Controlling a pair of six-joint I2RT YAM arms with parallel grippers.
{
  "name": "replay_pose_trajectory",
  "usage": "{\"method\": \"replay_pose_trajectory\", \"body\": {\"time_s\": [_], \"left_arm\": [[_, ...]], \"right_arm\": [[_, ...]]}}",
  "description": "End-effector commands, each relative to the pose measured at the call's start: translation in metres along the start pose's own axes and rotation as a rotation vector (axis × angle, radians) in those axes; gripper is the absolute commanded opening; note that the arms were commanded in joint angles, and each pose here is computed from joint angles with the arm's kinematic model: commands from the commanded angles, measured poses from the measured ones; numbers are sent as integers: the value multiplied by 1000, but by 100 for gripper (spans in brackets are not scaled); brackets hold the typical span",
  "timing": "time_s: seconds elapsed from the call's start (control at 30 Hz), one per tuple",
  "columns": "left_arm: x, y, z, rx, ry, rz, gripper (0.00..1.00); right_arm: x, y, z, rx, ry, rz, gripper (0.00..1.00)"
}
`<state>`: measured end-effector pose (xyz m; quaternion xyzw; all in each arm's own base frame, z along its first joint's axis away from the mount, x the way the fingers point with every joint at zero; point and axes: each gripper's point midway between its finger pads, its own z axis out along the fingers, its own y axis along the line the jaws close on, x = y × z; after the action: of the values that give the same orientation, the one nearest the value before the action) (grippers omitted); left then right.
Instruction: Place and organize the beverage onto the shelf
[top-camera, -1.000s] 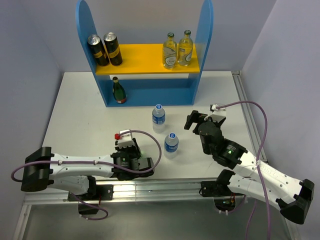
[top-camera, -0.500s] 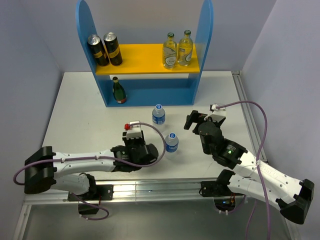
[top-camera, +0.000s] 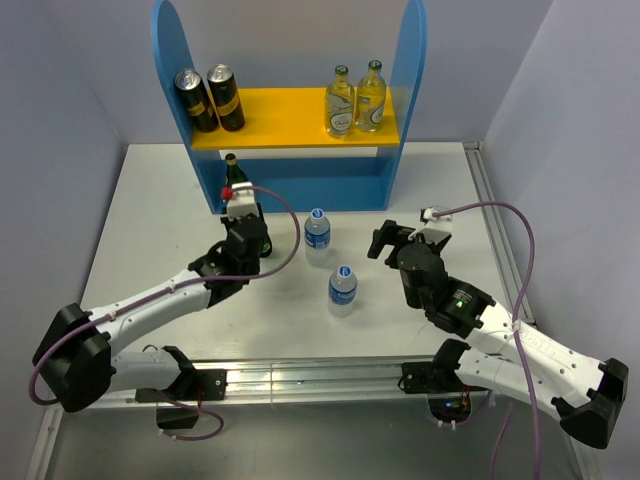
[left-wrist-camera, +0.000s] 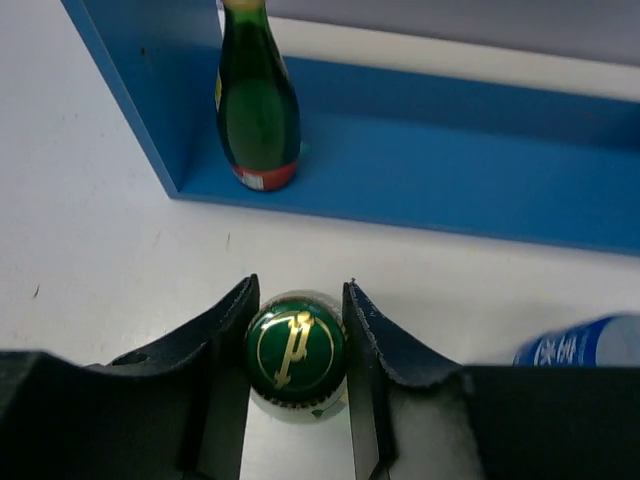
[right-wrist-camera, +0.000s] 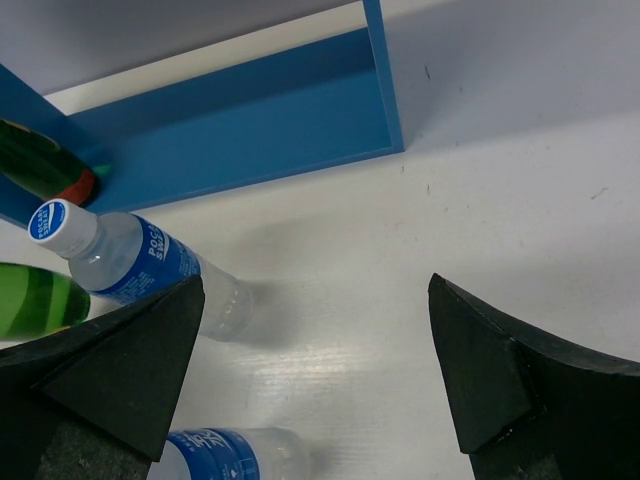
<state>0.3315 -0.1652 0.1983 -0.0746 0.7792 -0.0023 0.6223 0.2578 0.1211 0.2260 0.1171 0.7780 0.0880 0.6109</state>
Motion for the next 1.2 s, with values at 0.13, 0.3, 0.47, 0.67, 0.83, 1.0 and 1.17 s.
{"method": "replay_pose_trajectory", "body": {"time_s": [0.13,0.3,0.47,0.67,0.83,1.0,1.17], "left_arm": [[-104,-28,37,95,-202,-148,0],[-116,-36,65,94,-216,-138,0],[-129,-41,89,71,-252,-129,0],[-124,-44,123,33,-262,-108,0],[-117,-42,142,5,-291,-114,0],[-113,-36,154,-30,-321,-131,0],[-121,-30,159,-54,-382,-151,0]], "right_arm": [[-3,0,2,9,-17,25,100],[-3,0,2,10,-19,27,100],[-2,0,2,6,-18,28,100],[-3,1,2,4,-17,28,100],[-3,1,3,4,-16,29,100],[0,2,5,9,-8,19,100],[2,3,7,11,-2,12,100]]}}
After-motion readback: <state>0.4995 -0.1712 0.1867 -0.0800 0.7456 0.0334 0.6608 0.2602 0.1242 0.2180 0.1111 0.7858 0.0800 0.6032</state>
